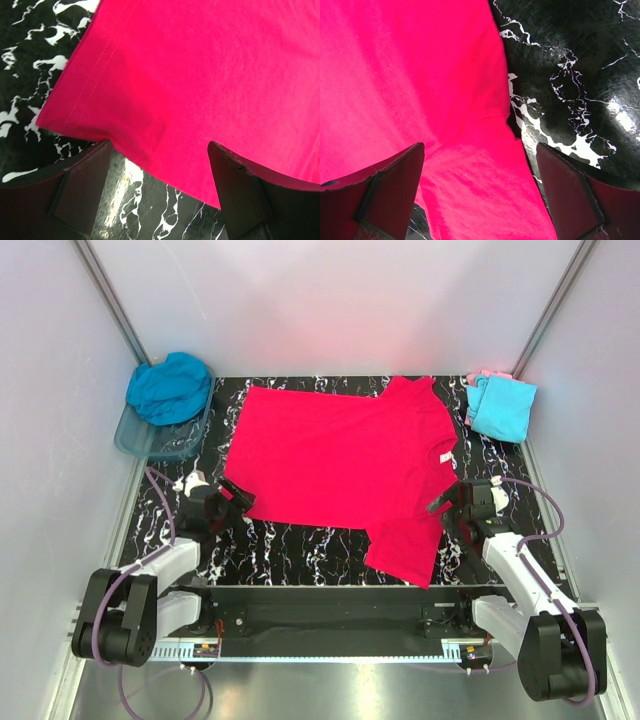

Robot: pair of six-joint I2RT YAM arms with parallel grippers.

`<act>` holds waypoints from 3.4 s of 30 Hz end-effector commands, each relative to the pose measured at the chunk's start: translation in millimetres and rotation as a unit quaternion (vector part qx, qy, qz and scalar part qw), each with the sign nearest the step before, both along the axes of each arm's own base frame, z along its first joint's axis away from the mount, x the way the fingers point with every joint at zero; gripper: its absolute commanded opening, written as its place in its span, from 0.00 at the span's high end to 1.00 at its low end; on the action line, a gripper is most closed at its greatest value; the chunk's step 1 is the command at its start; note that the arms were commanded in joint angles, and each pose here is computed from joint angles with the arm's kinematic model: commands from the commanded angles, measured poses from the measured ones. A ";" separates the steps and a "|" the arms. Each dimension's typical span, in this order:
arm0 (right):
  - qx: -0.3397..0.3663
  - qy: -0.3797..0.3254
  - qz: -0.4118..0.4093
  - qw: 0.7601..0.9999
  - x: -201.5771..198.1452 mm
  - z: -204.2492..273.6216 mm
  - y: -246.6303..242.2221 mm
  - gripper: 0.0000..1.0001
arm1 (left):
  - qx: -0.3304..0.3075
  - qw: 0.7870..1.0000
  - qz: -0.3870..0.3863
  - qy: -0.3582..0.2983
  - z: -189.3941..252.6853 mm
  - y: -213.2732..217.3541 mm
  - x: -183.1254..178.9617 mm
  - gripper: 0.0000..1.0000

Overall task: Fold and stack the t-shirts
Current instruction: Flatten the tshirt out, then fold the tshirt

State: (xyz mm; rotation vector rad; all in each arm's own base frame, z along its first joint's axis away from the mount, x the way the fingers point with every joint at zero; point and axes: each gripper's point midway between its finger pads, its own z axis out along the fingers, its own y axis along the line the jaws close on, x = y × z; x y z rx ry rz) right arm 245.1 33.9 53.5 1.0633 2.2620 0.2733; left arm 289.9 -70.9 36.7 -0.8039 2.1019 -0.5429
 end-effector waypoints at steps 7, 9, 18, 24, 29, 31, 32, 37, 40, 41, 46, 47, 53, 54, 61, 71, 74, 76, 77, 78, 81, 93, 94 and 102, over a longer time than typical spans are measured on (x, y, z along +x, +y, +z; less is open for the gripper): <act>0.014 -0.022 -0.010 1.000 10.2 11.4 0.9 0.00 | 0.040 0.998 -0.012 0.051 -15.3 0.8 -2.6 0.26; 0.017 -0.022 -0.011 1.000 11.2 12.3 1.5 0.00 | 0.042 0.998 -0.015 0.051 -14.3 0.1 -1.8 0.39; 0.025 -0.021 -0.015 0.999 10.0 12.2 2.2 0.05 | 0.053 0.997 -0.015 0.057 -13.7 0.1 -6.1 0.99; 0.035 -0.025 -0.016 0.999 10.8 15.5 4.7 0.14 | 0.057 0.997 -0.011 0.046 -5.4 1.9 -10.4 1.00; 0.039 -0.027 -0.018 0.999 11.2 18.5 5.4 0.15 | 0.061 0.998 -0.003 0.021 12.0 4.9 -10.8 1.00; 0.038 -0.024 -0.019 0.999 10.0 17.2 4.6 0.14 | 0.067 0.997 0.000 0.023 11.9 7.6 -13.5 1.00; 0.037 -0.024 -0.020 0.999 9.6 17.4 3.6 0.14 | 0.068 0.997 0.002 0.023 12.4 8.0 -12.8 0.94; 0.031 -0.022 -0.019 0.999 7.1 17.3 1.6 0.12 | 0.049 0.998 -0.008 0.036 1.0 -0.6 -11.4 0.46; 0.028 -0.023 -0.018 0.999 8.0 18.2 1.1 0.12 | 0.047 0.998 -0.010 0.046 -6.0 -2.2 -14.0 0.43; 0.027 -0.022 -0.018 0.999 8.0 17.8 0.8 0.12 | 0.047 0.998 -0.010 0.047 -6.2 -2.4 -14.4 0.42; 0.028 -0.022 -0.019 0.999 9.3 18.8 0.8 0.12 | 0.044 0.997 -0.014 0.061 -11.1 -4.5 -18.4 0.36; 0.030 -0.022 -0.018 0.999 9.5 18.7 1.8 0.12 | 0.047 0.997 -0.013 0.063 -11.6 -4.2 -18.6 0.36; 0.030 -0.023 -0.016 0.999 10.2 19.9 1.9 0.12 | 0.054 0.996 -0.008 0.077 -14.0 -5.8 -11.4 0.37; 0.031 -0.023 -0.015 0.999 10.0 19.2 2.5 0.12 | 0.059 0.995 -0.010 0.083 -17.3 -6.8 -10.3 0.38; 0.024 -0.022 -0.022 0.999 10.1 18.4 -1.2 0.12 | 0.065 0.994 -0.023 0.086 -16.2 -16.2 1.5 0.79; 0.041 -0.017 -0.036 0.998 10.7 16.2 -2.2 0.16 | 0.064 0.995 -0.031 0.076 -11.7 -16.8 -7.0 1.00; 0.045 -0.017 -0.040 0.998 11.0 16.4 -2.6 0.17 | 0.061 0.996 -0.028 0.060 -1.9 -16.2 -6.5 1.00; 0.041 -0.012 -0.053 0.998 8.7 14.6 -6.8 0.17 | 0.061 0.996 -0.025 0.057 4.2 -14.1 -11.3 1.00; 0.036 -0.005 -0.060 0.998 5.4 11.7 -10.0 0.17 | 0.059 0.997 -0.025 0.051 8.7 -14.1 -11.3 1.00; 0.035 -0.001 -0.061 0.998 3.1 8.6 -10.7 0.17 | 0.056 0.997 -0.024 0.041 15.8 -14.0 -12.6 1.00; 0.040 0.005 -0.065 0.997 4.1 7.6 -10.9 0.17 | 0.057 0.998 -0.018 0.019 31.9 -11.4 -11.5 1.00; 0.082 0.033 -0.049 0.995 23.4 -9.3 4.6 0.23 | 0.058 0.998 -0.020 0.020 26.2 -11.0 -13.3 1.00; 0.081 0.033 -0.049 0.995 23.6 -9.5 4.8 0.24 | 0.059 0.998 -0.020 0.023 23.1 -10.5 -15.3 1.00; 0.087 0.025 -0.055 0.994 21.9 -9.9 5.2 0.61 | 0.059 0.998 -0.020 0.027 19.9 -10.1 -16.7 1.00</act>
